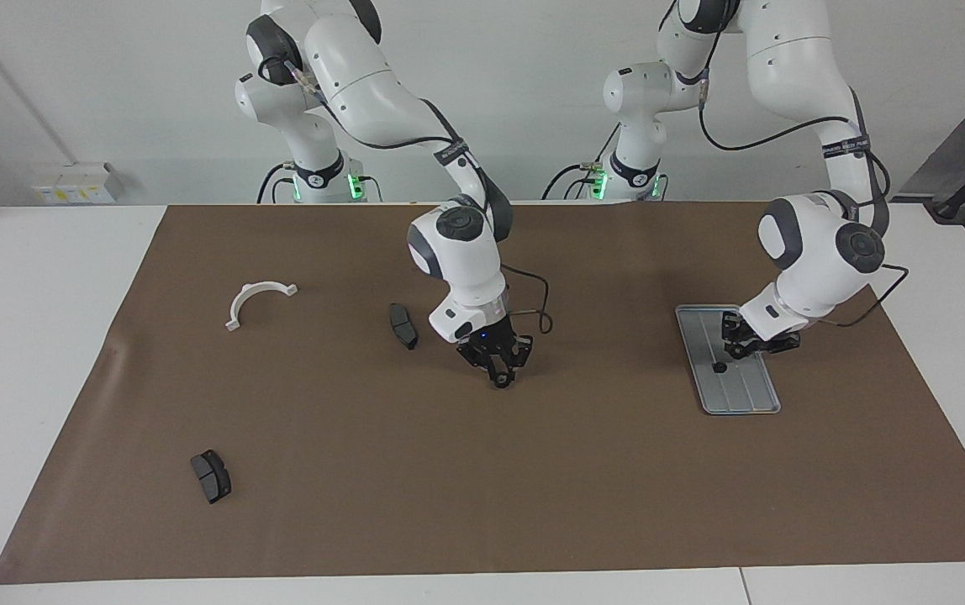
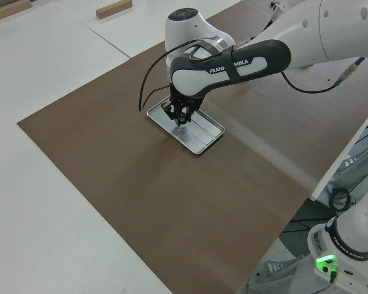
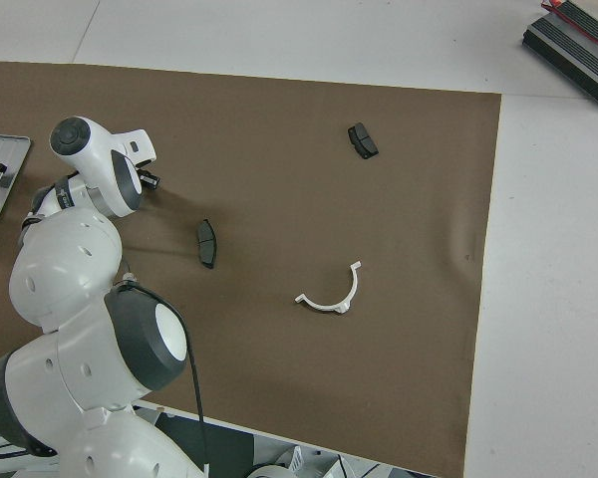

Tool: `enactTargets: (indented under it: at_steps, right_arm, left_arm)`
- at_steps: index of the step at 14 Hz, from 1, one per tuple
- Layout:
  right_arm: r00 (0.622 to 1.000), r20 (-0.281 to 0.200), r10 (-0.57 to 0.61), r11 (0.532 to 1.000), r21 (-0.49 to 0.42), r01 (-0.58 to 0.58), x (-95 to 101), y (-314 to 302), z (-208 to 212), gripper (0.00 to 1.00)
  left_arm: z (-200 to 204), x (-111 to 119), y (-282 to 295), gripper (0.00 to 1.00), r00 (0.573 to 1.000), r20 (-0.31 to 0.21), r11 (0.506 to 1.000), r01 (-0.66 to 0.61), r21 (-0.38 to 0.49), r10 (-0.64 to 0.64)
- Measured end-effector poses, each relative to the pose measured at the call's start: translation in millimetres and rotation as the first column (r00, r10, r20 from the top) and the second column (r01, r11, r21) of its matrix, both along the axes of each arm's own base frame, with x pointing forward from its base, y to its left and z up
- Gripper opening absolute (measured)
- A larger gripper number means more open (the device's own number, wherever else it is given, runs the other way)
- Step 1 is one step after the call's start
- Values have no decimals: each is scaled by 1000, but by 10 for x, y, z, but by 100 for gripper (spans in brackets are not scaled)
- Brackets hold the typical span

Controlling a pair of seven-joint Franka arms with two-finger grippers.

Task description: Pick bearing gear from pile to tray

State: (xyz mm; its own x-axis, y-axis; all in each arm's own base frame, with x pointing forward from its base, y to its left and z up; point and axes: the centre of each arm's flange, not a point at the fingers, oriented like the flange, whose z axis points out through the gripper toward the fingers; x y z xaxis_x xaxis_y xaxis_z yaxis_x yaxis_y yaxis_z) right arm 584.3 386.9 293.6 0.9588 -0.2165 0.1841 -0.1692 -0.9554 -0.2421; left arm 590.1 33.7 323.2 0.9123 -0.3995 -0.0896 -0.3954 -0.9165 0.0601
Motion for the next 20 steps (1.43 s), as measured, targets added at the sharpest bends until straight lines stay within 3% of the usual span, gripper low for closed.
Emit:
enactTargets:
  at_steps: [4,5,7,10,13,17,20]
  right_arm:
    - [999,39,2,1000,-23,-1,120,-112,106,95]
    - [998,57,-6,999,-33,7,187,-210,199,100]
    - [998,66,-24,997,-74,28,343,-548,516,100]
    - [999,50,15,989,-147,-8,523,-1271,1072,100]
    - [1000,28,11,982,-189,-6,604,-1952,1463,100]
    - [1000,-13,5,974,-228,-8,592,-2650,1793,100]
    - [999,-43,-17,970,-243,6,429,-2952,2165,100]
  left_arm:
    - [-84,-194,12,35,1000,13,1000,-4,3,4]
    - [-105,-223,24,35,1000,15,1000,-6,3,6]
    - [-100,-235,42,35,1000,20,1000,-9,3,9]
    - [4,-223,17,62,999,43,1000,-5,4,5]
    - [172,-208,-39,68,997,73,1000,-10,6,10]
    - [500,-81,-712,61,987,93,991,-131,6,130]
    - [757,-70,-1473,55,963,105,969,-249,2,247]
